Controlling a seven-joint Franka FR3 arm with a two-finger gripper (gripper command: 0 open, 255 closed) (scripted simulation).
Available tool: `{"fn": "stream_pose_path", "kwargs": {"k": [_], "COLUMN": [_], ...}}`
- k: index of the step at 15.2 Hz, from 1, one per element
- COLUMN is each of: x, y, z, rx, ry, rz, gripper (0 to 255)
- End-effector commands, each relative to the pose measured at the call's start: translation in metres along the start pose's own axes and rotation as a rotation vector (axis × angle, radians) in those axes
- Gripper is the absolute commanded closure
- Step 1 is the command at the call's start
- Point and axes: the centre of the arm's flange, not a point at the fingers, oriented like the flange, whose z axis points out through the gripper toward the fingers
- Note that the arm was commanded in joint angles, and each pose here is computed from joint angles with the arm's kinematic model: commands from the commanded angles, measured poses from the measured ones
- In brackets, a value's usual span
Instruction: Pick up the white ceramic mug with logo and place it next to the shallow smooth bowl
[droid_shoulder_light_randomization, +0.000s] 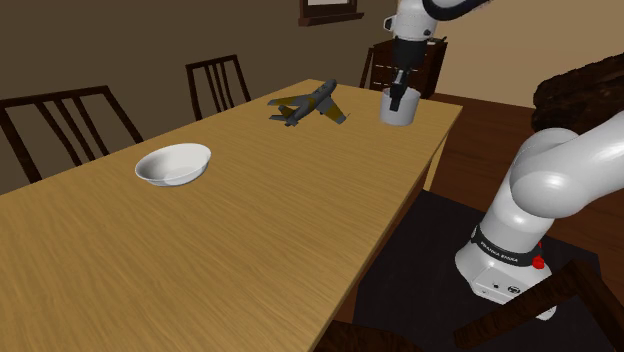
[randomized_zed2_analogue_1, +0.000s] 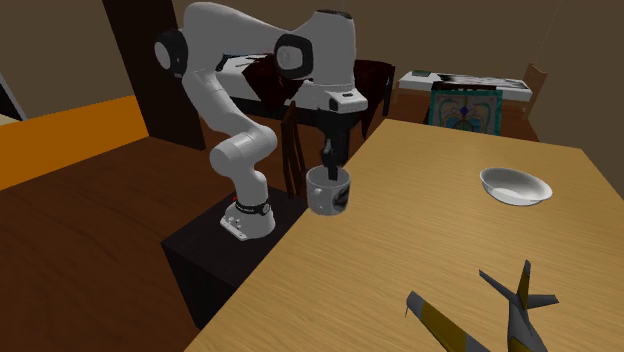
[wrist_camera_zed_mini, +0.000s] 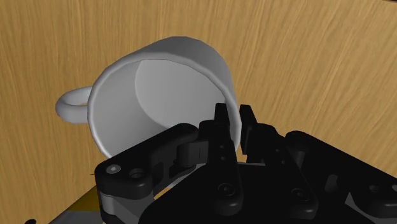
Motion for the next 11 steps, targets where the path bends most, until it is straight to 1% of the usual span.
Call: {"fn": "stream_pose_path", "kwargs": {"k": [1, 4, 11], "x": [0.000, 0.001, 0.087], "y": [0.001, 0.002, -0.032], "z": [-0.010, -0.024, -0.017], "rx": [0.000, 0.000, 0.000], "ry": [0.000, 0.000, 0.000], "rz": [0.000, 0.000, 0.000], "gripper": [255, 255, 255]}}
